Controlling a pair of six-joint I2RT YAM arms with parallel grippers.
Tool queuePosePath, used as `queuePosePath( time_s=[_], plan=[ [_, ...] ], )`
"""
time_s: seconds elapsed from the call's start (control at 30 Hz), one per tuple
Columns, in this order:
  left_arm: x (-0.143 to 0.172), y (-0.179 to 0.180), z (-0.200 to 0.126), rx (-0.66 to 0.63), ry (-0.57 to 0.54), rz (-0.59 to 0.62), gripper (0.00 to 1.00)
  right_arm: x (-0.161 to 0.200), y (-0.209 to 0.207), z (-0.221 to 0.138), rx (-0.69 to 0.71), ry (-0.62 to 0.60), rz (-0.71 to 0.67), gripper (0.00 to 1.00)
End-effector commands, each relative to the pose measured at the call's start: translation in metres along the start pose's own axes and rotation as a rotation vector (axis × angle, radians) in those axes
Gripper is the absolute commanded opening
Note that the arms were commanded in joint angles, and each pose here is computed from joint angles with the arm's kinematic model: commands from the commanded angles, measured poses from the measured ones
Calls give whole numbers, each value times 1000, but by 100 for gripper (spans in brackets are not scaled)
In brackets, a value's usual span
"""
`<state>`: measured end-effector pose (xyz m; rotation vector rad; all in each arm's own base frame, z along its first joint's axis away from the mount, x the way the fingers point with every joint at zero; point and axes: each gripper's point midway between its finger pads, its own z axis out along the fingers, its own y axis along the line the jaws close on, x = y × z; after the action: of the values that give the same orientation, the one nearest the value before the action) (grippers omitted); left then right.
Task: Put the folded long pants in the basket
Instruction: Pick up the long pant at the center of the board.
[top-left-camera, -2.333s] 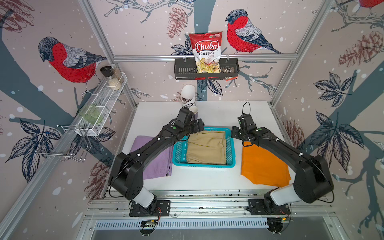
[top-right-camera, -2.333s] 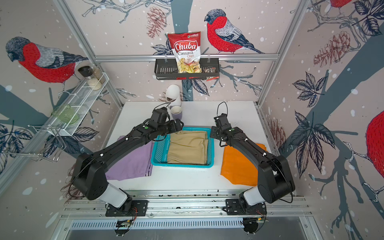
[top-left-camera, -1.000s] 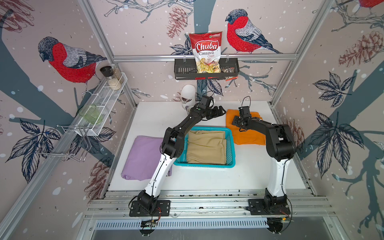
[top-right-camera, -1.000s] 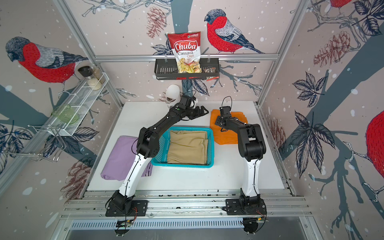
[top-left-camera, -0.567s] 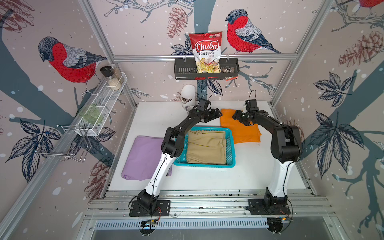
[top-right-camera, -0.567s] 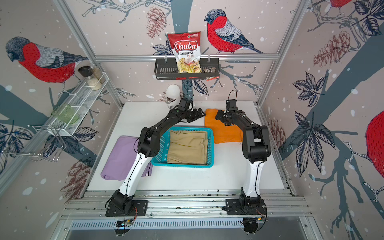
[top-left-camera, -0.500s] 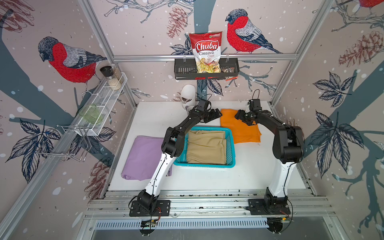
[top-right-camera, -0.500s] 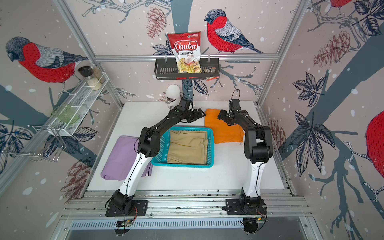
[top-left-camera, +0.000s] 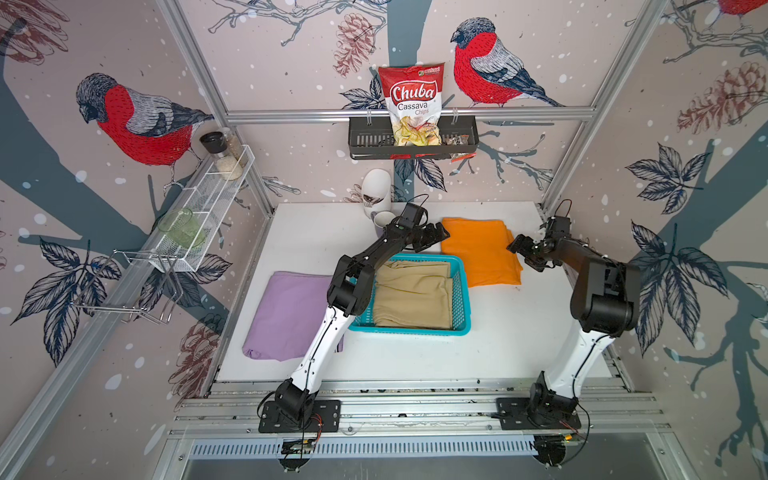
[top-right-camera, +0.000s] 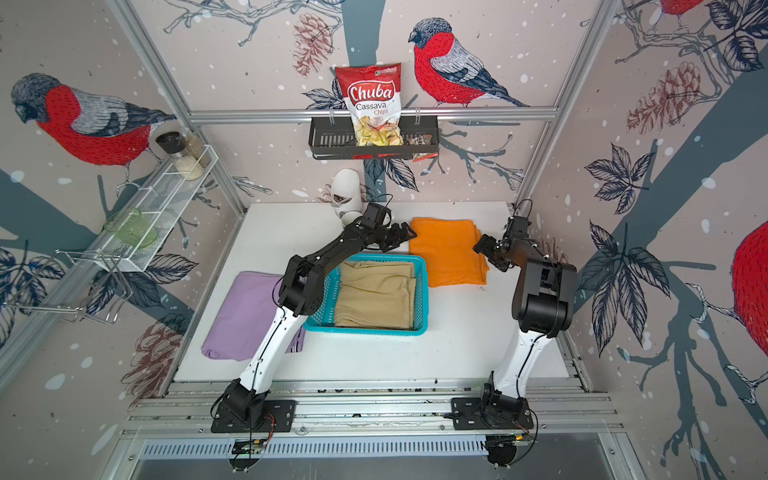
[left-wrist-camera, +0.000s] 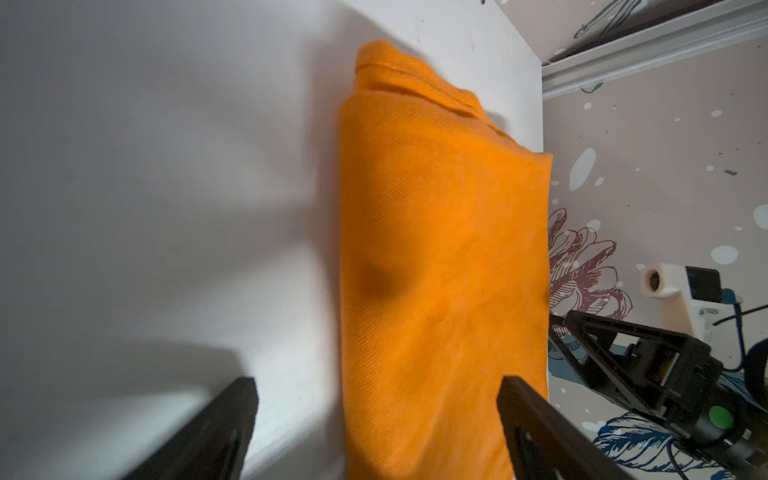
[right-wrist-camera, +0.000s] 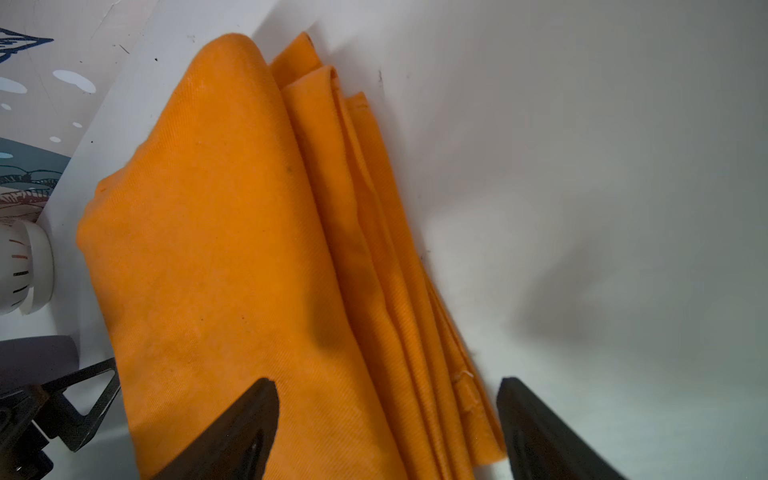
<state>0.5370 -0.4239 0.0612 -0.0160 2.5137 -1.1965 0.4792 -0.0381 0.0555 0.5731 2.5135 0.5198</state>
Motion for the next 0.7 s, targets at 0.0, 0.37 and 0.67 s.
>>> queuePosePath(
  time_s=[0.0,0.37,0.67],
  plan=[
    [5,-1,7,14,4,-14,93,4,8,10,-79,15,-10,87],
    [19,19,20,-25,29,-43,85,28,21,38,-116,81,-8,81],
    [26,20,32,-12,47,-57,65,43,46,54,-162,109,-10,63]
  ],
)
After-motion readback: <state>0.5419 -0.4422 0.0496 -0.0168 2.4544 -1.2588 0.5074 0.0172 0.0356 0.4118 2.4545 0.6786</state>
